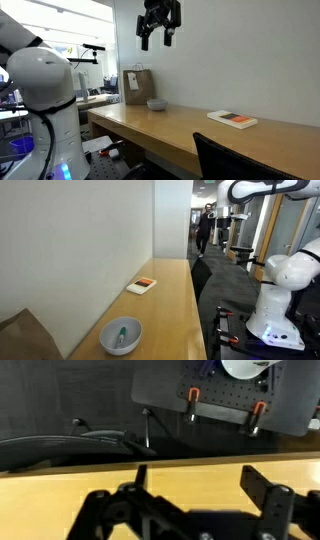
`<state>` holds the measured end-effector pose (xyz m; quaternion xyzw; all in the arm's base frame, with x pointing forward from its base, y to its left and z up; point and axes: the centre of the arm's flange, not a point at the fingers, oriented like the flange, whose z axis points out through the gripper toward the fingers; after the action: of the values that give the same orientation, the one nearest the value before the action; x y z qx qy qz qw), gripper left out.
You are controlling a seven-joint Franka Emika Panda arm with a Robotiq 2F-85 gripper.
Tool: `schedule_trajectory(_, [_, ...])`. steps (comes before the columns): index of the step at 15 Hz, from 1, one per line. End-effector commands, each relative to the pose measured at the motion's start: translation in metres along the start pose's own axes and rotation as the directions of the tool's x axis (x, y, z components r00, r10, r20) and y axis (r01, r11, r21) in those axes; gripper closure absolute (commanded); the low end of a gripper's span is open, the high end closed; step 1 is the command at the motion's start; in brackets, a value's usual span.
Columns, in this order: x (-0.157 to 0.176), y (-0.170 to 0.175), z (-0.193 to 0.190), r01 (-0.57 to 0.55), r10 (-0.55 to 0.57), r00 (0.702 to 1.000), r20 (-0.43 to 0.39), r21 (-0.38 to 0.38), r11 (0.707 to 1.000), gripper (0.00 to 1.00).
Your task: Move the grey bowl to the front right side of the table
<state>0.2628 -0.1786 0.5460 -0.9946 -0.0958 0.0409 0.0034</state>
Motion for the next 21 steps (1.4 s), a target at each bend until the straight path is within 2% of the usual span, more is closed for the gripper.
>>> schedule_trajectory(1, [0.0, 0.0, 0.0, 0.0, 0.0, 1.0, 0.0, 0.0, 1.0, 0.0])
schedule_trajectory(9, [0.0, 0.0, 0.0, 0.0, 0.0, 1.0, 0.0, 0.0, 1.0, 0.0])
schedule_trajectory(11, [0.013, -0.002, -0.001, 0.002, -0.002, 1.0, -0.007, 0.01, 1.0, 0.0])
schedule_trajectory(15, [0.076, -0.029, 0.004, -0.018, 0.021, 0.998, -0.067, 0.047, 0.999, 0.0])
schedule_trajectory(21, [0.204, -0.119, 0.051, -0.086, 0.095, 0.99, -0.107, 0.087, 0.993, 0.0])
